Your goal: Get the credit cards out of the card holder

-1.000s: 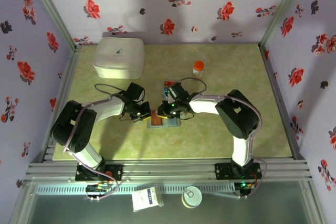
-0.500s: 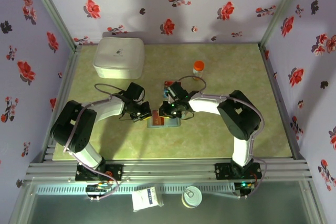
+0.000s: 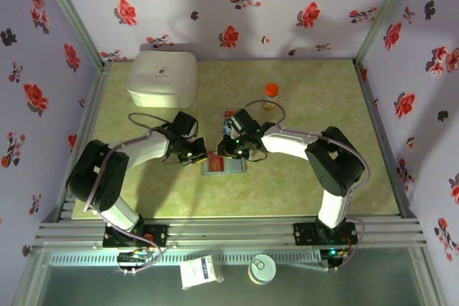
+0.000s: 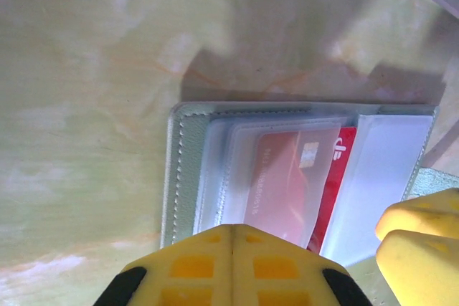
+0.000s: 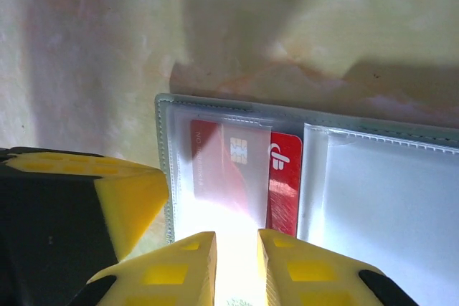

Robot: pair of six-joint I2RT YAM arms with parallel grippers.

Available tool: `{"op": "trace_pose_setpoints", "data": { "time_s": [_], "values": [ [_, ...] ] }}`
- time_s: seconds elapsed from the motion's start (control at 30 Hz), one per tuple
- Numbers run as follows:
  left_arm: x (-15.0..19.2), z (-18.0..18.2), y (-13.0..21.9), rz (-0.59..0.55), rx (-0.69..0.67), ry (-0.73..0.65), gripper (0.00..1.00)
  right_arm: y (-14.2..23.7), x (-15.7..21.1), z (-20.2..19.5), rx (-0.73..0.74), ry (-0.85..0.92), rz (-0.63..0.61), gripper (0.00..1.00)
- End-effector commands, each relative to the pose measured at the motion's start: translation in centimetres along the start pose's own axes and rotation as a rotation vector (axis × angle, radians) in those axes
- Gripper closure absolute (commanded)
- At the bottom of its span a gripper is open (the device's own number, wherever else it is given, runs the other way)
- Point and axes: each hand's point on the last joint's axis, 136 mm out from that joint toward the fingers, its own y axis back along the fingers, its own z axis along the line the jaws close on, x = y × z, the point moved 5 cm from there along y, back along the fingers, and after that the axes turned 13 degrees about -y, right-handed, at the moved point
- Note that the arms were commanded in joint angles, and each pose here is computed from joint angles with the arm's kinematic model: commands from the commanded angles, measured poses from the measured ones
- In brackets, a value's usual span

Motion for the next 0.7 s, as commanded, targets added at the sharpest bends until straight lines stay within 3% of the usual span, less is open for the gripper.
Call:
{"op": "trace_pose_setpoints", "data": {
  "time_s": [0.0,0.67],
  "values": [
    [0.1,-1.0,0.3,0.012,0.021,-0.018,0.96,0.6,0.0,0.4,0.005,0.021,-0.02,0.78],
    [1.5,0.7,-1.7,0.08,-0.03,0.002,0.99,-1.4,0.4,-0.9,0.03,0.001,0.039,0.76]
  ]
}}
